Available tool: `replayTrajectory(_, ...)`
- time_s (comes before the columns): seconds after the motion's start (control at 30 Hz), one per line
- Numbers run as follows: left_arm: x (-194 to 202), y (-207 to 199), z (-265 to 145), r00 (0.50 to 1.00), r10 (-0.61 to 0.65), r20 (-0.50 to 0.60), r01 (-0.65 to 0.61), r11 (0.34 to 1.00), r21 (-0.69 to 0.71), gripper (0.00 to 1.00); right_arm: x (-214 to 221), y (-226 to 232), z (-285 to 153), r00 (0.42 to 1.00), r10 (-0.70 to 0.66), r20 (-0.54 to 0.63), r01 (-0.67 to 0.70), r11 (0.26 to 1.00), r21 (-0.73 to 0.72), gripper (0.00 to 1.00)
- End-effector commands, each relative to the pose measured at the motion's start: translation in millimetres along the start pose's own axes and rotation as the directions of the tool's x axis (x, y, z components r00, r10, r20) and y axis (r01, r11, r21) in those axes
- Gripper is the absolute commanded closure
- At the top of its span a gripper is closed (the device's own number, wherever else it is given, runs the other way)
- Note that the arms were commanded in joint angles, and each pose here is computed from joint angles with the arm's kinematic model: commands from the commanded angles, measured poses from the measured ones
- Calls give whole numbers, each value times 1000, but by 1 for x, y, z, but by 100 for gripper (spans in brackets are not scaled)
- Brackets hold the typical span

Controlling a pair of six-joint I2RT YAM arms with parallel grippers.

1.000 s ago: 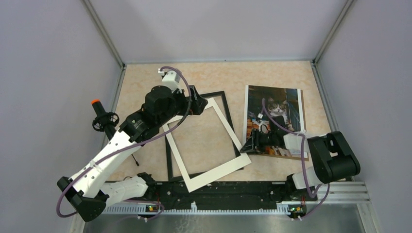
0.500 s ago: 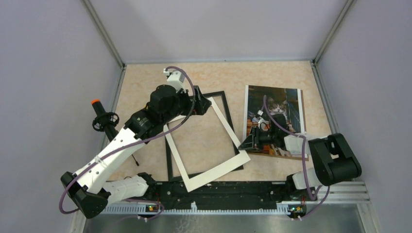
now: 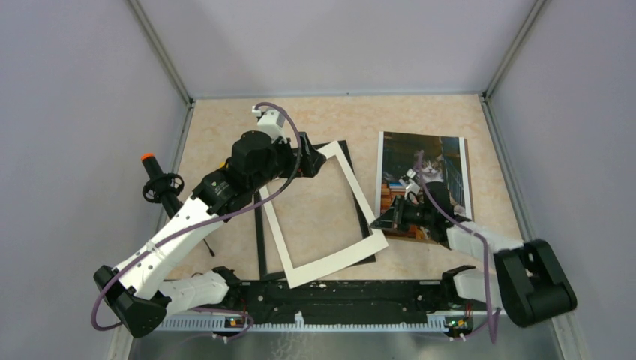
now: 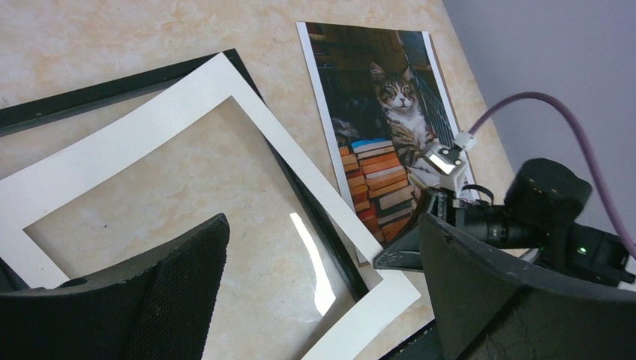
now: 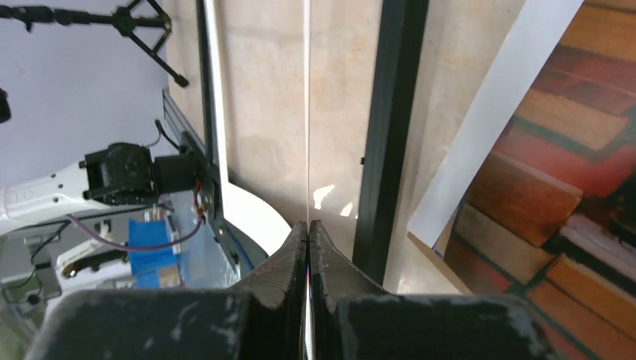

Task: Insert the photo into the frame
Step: Adjust the photo frame item on the photo frame.

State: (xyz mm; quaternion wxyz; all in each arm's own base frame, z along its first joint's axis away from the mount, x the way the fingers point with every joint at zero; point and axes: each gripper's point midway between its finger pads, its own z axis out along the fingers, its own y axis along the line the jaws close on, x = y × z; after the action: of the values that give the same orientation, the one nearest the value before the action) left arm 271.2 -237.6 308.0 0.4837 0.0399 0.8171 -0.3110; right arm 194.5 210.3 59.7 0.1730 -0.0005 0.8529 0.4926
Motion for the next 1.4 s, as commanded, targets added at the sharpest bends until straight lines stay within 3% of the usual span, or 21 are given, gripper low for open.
replayTrajectory(0.0, -17, -9, -3, 998, 7, 65, -9, 999, 31, 2, -21, 9, -15, 983, -36, 178, 25, 998, 64, 100)
replayTrajectory(0.17, -19, -13, -2, 998, 5, 66, -9, 999, 50, 2, -21, 24, -12, 979, -51, 199, 38, 997, 68, 100)
replayTrajectory(0.7, -26, -15, -13, 996, 5, 85, -10, 999, 53, 2, -29, 38, 2, 942, 122, 311, -135, 991, 21, 100)
replayTrajectory(1.37, -21, -12, -11, 997, 3, 74, -6, 999, 46, 2, -33, 47, -2, 894, 217, 393, -217, 975, -45, 100)
